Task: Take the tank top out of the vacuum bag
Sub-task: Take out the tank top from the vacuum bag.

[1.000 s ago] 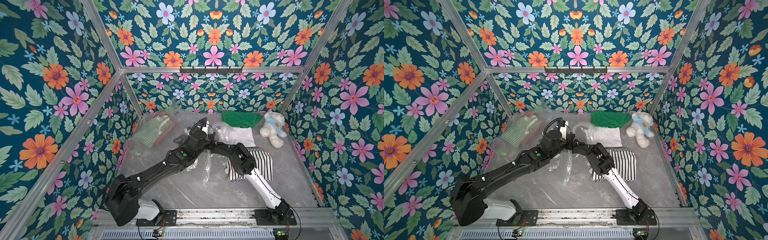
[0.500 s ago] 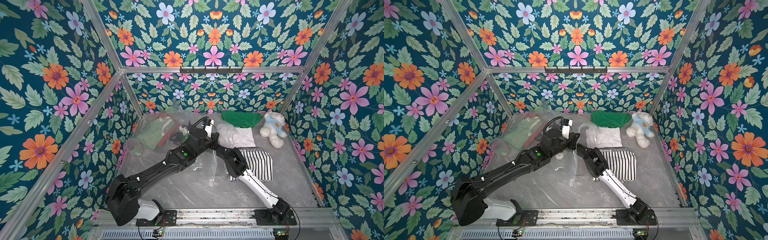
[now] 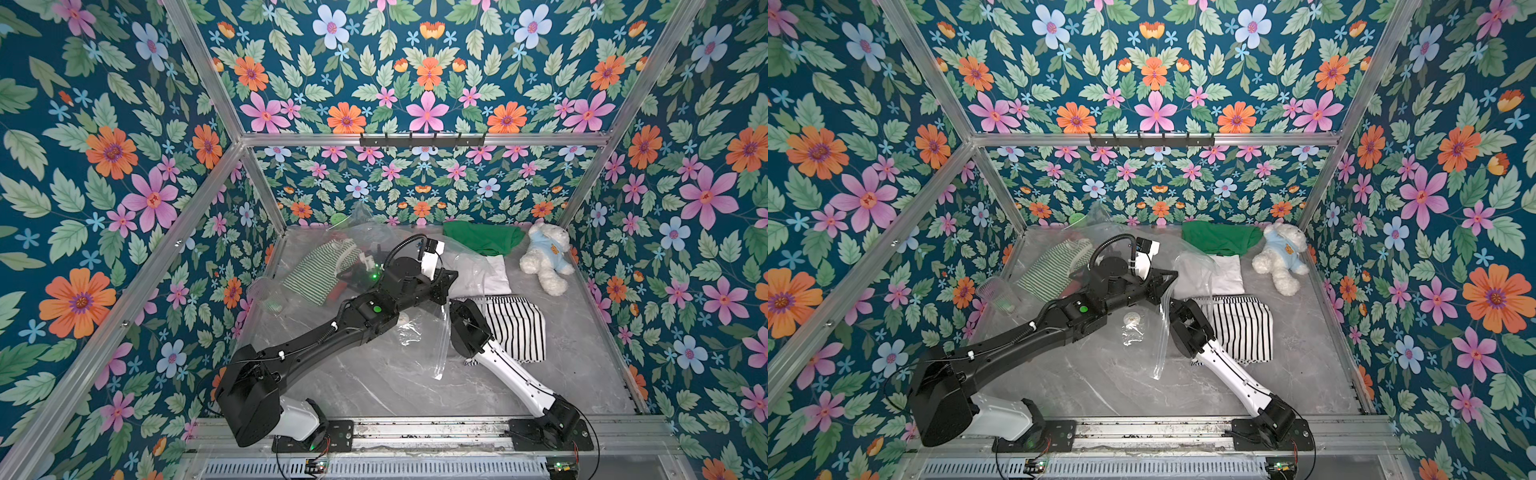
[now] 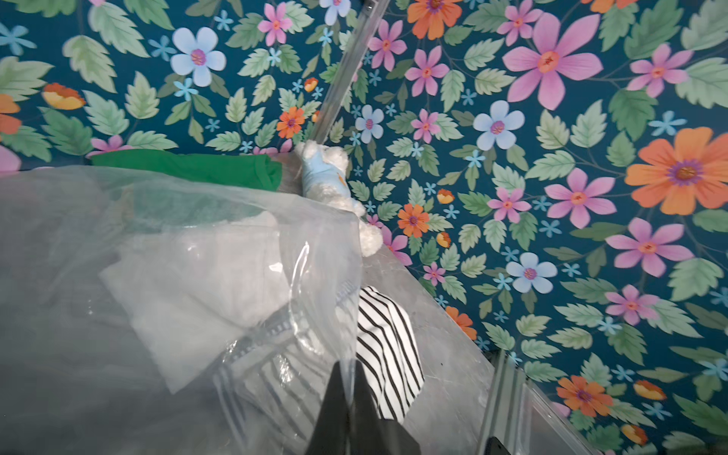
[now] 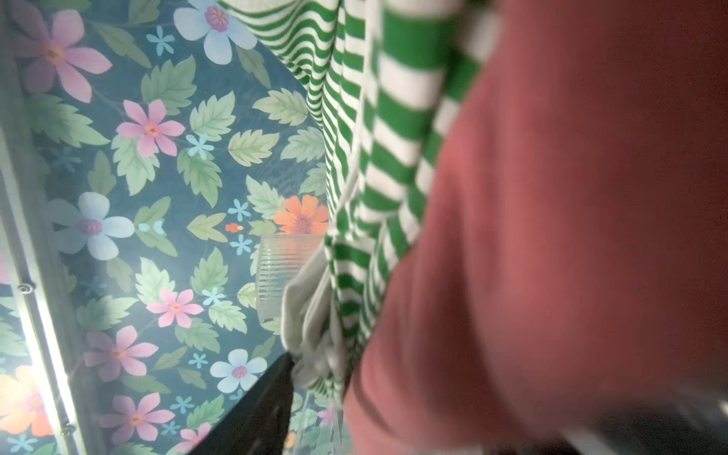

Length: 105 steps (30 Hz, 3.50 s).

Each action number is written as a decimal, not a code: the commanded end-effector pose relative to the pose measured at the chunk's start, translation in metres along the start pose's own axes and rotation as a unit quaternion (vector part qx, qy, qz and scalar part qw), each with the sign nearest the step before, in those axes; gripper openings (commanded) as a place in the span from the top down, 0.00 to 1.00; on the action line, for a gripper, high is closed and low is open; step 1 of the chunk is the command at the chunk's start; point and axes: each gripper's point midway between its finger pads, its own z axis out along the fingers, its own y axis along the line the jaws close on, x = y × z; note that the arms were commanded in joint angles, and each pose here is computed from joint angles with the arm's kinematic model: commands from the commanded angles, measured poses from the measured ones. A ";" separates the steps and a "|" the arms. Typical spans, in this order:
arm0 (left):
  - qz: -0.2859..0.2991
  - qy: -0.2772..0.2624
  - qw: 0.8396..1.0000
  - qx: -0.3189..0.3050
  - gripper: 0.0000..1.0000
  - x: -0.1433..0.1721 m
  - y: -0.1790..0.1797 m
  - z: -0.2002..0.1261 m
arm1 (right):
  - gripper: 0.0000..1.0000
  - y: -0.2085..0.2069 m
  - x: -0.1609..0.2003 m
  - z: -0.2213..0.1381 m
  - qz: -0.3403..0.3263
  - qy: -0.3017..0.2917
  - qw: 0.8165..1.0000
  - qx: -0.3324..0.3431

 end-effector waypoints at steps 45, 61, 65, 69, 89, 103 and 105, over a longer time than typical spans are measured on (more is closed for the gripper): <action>-0.024 -0.090 0.974 -0.207 1.00 -0.012 0.133 -0.070 | 1.00 0.026 0.061 -0.152 -0.063 -0.073 0.992 0.086; -0.035 -0.091 0.968 -0.231 1.00 -0.008 0.156 -0.074 | 1.00 0.026 0.085 -0.244 -0.125 -0.121 0.967 0.185; -0.040 -0.093 0.967 -0.234 1.00 -0.006 0.162 -0.076 | 1.00 0.020 0.091 -0.265 -0.128 -0.132 0.959 0.216; -0.040 -0.092 0.966 -0.238 1.00 -0.005 0.166 -0.077 | 1.00 0.024 0.097 -0.289 -0.131 -0.143 0.953 0.232; -0.081 -0.098 0.954 -0.272 1.00 0.011 0.202 -0.094 | 0.21 0.009 0.092 -0.357 -0.111 -0.135 0.920 0.350; -0.139 -0.141 0.930 -0.310 1.00 0.006 0.237 -0.135 | 0.52 -0.033 0.055 -0.290 -0.096 -0.101 0.926 0.352; -0.151 -0.147 0.924 -0.320 1.00 0.009 0.243 -0.144 | 0.59 -0.034 0.047 -0.271 -0.105 -0.085 0.930 0.341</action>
